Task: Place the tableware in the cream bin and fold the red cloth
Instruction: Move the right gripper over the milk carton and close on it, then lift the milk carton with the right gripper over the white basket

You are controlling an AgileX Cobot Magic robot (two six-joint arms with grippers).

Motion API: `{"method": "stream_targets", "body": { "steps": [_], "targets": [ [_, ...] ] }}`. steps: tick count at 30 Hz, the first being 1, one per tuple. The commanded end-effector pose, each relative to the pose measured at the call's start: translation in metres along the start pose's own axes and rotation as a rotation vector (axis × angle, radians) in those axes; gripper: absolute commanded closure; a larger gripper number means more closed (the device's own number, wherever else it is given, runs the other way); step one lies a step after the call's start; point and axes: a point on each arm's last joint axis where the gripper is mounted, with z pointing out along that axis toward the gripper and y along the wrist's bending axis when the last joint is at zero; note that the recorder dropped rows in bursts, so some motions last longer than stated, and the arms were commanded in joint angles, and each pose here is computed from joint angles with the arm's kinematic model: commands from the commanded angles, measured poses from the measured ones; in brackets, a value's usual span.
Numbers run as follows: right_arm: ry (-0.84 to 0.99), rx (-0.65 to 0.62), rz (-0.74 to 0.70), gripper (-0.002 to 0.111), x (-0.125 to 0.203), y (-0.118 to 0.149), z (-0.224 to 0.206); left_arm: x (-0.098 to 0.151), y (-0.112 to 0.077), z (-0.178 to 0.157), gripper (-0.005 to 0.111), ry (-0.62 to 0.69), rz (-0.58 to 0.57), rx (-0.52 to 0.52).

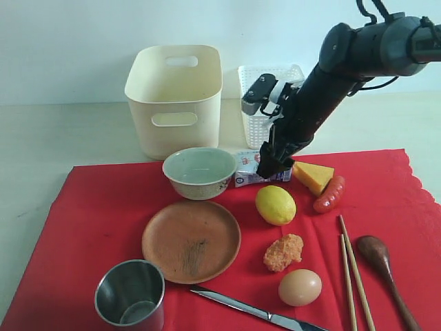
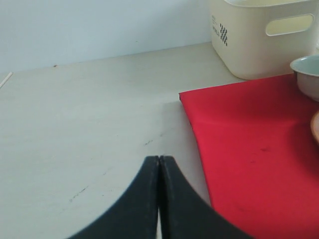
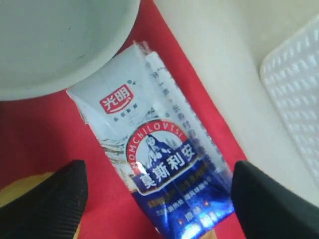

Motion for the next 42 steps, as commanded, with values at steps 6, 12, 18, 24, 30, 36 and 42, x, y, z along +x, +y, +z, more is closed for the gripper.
{"method": "stream_targets", "body": {
  "steps": [6,12,18,24,30,36,42],
  "targets": [
    [0.036,0.044,-0.117,0.033,-0.014,0.015,0.03,0.0,0.0,0.0,0.107,-0.006,0.001,0.004],
    [0.046,0.119,-0.074,0.033,-0.011,0.007,0.04,0.0,0.0,0.0,0.107,-0.006,0.001,0.004],
    [0.101,0.084,-0.087,0.059,-0.005,0.009,0.045,0.0,0.0,0.0,0.107,-0.006,0.001,0.004],
    [0.21,0.084,-0.05,0.108,0.003,0.01,0.034,0.0,0.0,0.0,0.107,-0.006,0.001,0.004],
    [0.17,0.133,-0.055,0.108,-0.009,0.012,-0.01,0.0,0.0,0.0,0.107,-0.006,0.001,0.004],
    [0.176,0.13,-0.059,0.108,-0.012,0.018,-0.036,0.0,0.0,0.0,0.107,-0.006,0.001,0.004],
    [0.207,0.115,-0.032,0.108,-0.009,0.019,-0.036,0.0,0.0,0.0,0.107,-0.006,0.001,0.004]
  ]
}}
